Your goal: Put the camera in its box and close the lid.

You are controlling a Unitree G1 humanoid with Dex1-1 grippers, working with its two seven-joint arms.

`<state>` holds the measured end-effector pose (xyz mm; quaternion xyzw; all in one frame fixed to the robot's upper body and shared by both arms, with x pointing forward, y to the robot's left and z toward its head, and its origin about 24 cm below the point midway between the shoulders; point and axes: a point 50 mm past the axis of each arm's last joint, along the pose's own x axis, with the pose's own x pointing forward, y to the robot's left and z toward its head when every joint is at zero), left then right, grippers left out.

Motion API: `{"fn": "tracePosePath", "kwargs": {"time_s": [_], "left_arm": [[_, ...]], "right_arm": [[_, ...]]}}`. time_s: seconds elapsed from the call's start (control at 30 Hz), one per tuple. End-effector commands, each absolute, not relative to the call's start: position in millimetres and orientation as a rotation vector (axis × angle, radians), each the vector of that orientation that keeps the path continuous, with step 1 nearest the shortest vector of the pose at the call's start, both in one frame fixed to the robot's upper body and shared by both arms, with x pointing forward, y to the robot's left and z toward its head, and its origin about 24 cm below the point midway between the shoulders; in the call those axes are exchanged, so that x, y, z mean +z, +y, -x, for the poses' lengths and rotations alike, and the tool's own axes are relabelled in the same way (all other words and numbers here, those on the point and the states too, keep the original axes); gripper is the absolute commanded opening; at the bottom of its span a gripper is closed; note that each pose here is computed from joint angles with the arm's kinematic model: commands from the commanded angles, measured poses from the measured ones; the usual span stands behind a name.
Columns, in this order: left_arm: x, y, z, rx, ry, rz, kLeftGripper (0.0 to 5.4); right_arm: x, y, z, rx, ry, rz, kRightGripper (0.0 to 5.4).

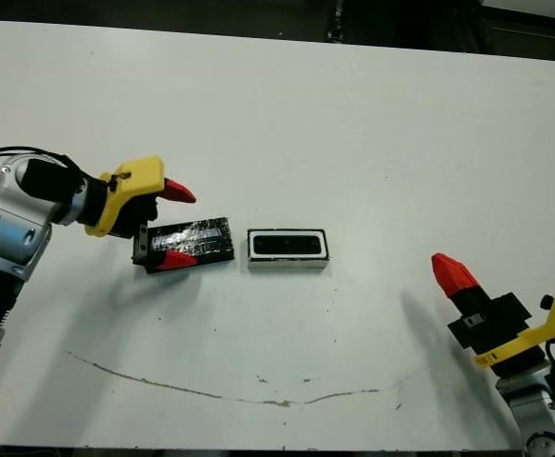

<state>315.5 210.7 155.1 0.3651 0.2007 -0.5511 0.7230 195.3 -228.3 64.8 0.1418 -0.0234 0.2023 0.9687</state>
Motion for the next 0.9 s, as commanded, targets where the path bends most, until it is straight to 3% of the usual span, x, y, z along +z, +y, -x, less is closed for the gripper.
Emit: {"fn": "tracePosePath", "kwargs": {"time_s": [0.03,0.37,0.73,0.9], "left_arm": [[157.0,214.8,-315.4,-1.213,0.447,-0.853,5.4],[151.8,216.2,-311.8,-1.238,0.448,-0.89,5.4],[142.6,221.6,-311.3,-1.213,0.56,-0.701,5.4],[143.5,219.9,-310.0,-1.216,0.576,-0.728,5.16]], "right_arm": [[64.3,-233.9,-193.4,0.403,-0.038,-0.281,0.02],[63.5,-233.5,-192.1,0.414,-0.046,-0.289,0.02],[62.7,-235.1,-191.3,0.412,-0.041,-0.286,0.02],[63.1,-236.0,-192.1,0.412,-0.051,-0.277,0.0]]}}
